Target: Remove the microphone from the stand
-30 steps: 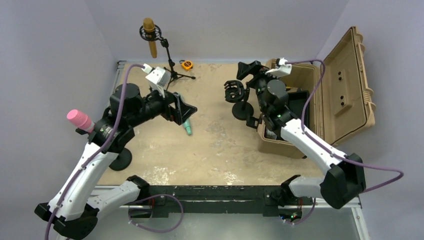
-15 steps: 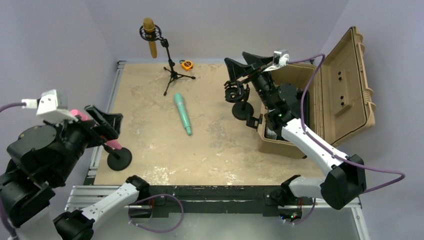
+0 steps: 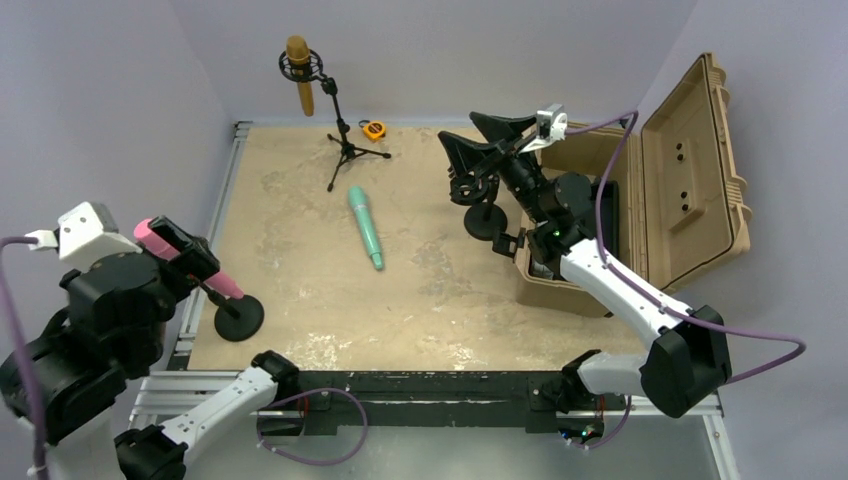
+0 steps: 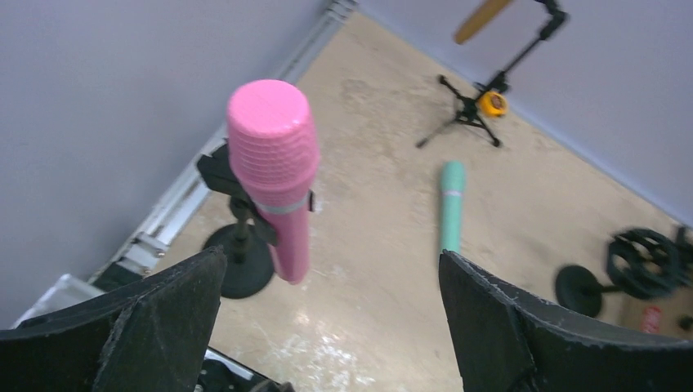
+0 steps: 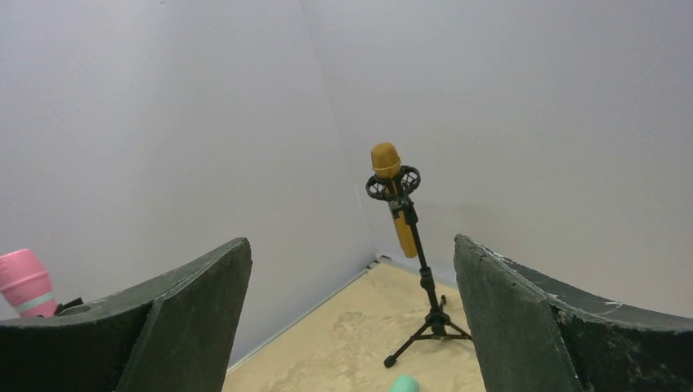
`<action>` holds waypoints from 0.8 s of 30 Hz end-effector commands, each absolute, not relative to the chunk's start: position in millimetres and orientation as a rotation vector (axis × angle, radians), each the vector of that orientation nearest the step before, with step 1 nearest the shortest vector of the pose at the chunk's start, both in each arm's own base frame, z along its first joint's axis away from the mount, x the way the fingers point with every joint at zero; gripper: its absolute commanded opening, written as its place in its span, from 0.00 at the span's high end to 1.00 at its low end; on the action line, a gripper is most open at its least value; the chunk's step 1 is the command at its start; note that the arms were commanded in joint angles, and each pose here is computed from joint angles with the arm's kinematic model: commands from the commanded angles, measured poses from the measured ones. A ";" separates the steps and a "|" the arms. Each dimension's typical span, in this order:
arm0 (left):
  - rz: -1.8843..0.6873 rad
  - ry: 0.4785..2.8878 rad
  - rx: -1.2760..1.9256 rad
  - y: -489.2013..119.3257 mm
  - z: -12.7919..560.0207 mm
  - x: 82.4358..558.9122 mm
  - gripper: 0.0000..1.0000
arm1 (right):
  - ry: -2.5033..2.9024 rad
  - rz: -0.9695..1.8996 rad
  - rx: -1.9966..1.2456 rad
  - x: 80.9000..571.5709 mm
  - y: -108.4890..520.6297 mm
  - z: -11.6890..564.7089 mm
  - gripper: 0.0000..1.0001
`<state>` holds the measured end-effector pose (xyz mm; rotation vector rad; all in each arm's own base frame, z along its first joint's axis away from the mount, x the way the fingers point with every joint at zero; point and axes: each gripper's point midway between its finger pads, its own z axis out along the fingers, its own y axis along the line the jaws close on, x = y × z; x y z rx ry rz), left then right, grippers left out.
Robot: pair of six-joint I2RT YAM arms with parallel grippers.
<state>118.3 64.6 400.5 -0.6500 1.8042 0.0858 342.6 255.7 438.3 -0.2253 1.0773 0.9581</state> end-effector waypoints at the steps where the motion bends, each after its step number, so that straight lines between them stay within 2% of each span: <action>1: 0.548 1.846 -0.674 101.7 381.5 113.5 0.00 | 0.999 1.003 -0.258 318.0 254.5 460.1 0.09; 7: 0.689 1.793 -0.754 108.3 363.2 127.9 0.00 | 1.007 1.011 -0.244 312.0 250.3 455.6 0.09; 12: 0.658 1.754 -0.804 111.0 344.8 135.4 0.02 | 1.020 1.011 -0.242 313.9 251.0 451.8 0.10; 19: 0.651 1.637 -0.802 115.0 347.5 147.3 0.34 | 1.050 1.017 -0.245 318.6 255.9 439.7 0.11; 22: 0.681 1.608 -0.802 117.4 354.4 150.8 0.35 | 1.062 1.020 -0.245 318.9 256.9 435.7 0.11; 23: 0.688 1.599 -0.801 117.9 357.0 152.0 0.33 | 1.062 1.019 -0.241 318.6 256.2 435.2 0.11; 24: 0.689 1.597 -0.793 117.6 358.3 154.1 0.27 | 1.063 1.019 -0.239 318.2 255.7 434.5 0.11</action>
